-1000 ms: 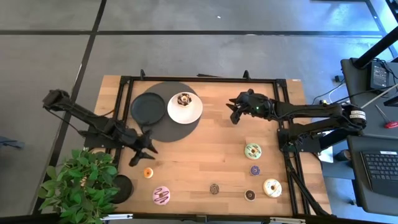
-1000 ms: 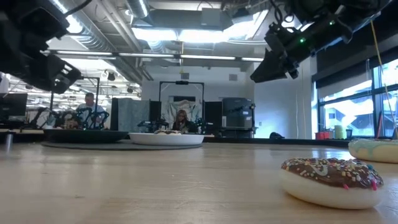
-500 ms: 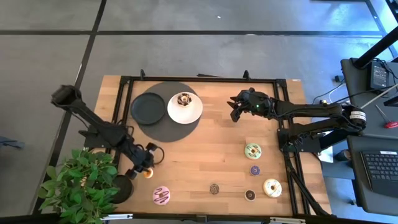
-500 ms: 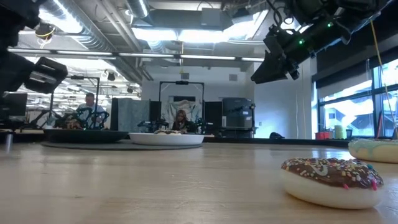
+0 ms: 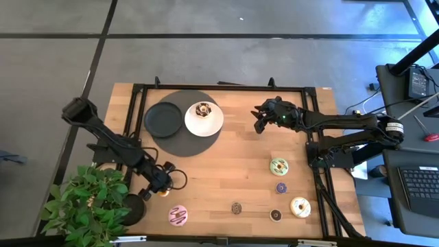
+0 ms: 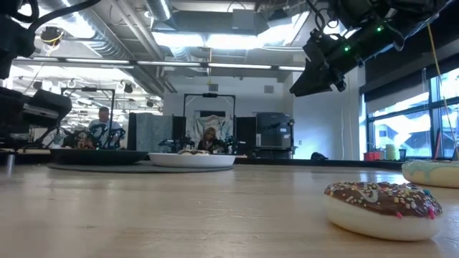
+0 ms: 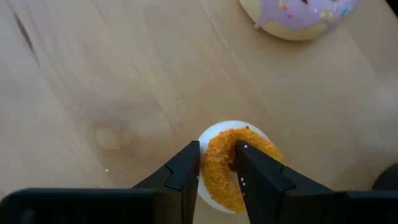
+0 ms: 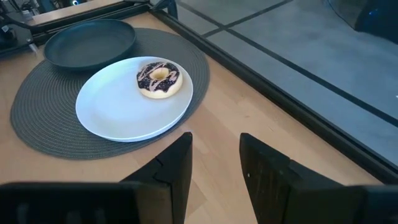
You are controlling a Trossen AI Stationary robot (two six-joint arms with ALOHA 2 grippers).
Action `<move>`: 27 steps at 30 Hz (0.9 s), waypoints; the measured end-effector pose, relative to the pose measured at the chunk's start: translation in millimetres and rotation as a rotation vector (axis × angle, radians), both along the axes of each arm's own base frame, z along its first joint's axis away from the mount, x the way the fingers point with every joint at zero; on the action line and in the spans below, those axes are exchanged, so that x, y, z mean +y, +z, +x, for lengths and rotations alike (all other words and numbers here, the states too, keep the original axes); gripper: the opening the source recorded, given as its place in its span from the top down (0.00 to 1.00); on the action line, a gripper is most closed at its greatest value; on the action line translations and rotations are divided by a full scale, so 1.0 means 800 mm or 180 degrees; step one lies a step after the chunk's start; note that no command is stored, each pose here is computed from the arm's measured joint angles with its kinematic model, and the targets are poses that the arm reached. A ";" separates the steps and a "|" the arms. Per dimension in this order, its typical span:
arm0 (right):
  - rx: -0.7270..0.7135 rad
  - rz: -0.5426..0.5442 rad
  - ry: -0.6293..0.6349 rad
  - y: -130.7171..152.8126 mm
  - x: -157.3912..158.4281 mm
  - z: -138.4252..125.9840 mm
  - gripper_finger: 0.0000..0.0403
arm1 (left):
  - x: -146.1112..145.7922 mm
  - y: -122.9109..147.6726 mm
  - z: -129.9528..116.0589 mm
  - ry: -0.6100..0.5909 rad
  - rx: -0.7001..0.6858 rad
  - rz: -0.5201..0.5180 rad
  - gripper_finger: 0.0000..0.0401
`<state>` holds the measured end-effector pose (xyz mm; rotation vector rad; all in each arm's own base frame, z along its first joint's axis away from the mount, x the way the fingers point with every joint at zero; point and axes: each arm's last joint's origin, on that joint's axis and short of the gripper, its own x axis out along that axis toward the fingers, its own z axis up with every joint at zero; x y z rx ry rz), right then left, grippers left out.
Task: Pick & Place donuts
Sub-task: Put the small orange donut on the black plate
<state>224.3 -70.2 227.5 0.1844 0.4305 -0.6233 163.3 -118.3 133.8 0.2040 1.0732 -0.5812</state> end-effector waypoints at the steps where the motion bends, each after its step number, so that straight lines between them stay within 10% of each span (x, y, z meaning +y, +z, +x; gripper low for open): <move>1: 0.0001 -0.0001 0.0000 0.000 0.000 0.000 0.66 | 0.000 -0.001 0.000 -0.0029 -0.0003 0.0019 0.77; 14: 0.0032 -0.0005 0.0007 -0.001 0.000 0.000 0.66 | 0.004 0.004 0.007 0.0095 -0.0010 -0.0014 0.96; 19: 0.0037 -0.0012 0.0011 -0.001 0.000 0.000 0.66 | 0.026 0.025 0.017 0.0612 -0.0084 -0.0114 0.98; 27: 0.0087 -0.0079 0.0050 -0.001 0.000 -0.001 0.66 | 0.103 0.058 -0.001 0.2121 -0.0605 0.0927 0.98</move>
